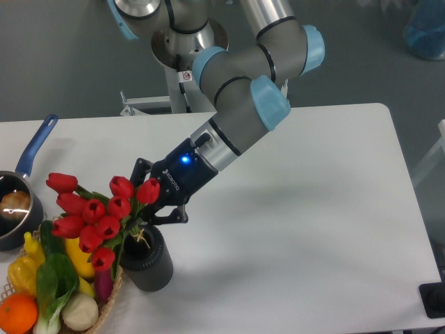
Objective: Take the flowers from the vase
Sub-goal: 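Lift the gripped tulips up out of the black vase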
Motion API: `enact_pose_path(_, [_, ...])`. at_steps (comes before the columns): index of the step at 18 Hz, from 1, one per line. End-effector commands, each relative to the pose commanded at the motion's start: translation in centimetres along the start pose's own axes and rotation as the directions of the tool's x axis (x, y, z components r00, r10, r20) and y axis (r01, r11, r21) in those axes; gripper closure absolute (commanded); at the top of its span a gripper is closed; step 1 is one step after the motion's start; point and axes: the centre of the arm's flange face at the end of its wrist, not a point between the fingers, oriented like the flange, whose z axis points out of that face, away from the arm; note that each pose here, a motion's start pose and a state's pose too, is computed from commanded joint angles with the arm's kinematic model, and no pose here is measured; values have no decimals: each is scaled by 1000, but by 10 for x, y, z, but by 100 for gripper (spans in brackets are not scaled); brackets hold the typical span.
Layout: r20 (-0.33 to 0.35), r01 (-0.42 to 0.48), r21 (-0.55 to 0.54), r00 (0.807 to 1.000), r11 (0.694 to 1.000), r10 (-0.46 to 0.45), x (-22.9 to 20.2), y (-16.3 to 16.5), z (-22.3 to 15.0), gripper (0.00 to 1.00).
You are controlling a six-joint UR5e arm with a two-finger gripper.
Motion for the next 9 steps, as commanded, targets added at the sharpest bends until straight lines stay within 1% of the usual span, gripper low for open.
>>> enact_pose_path(3, [-1,-3,8,1000,1000,3,1,-2,-1,79])
enact_pose_path(7, [4,0,57,1000,998,0,2,-13,-14,79])
enact_pose_path(9, [10,6,61,1000,998,-6,2,-14,-19,79])
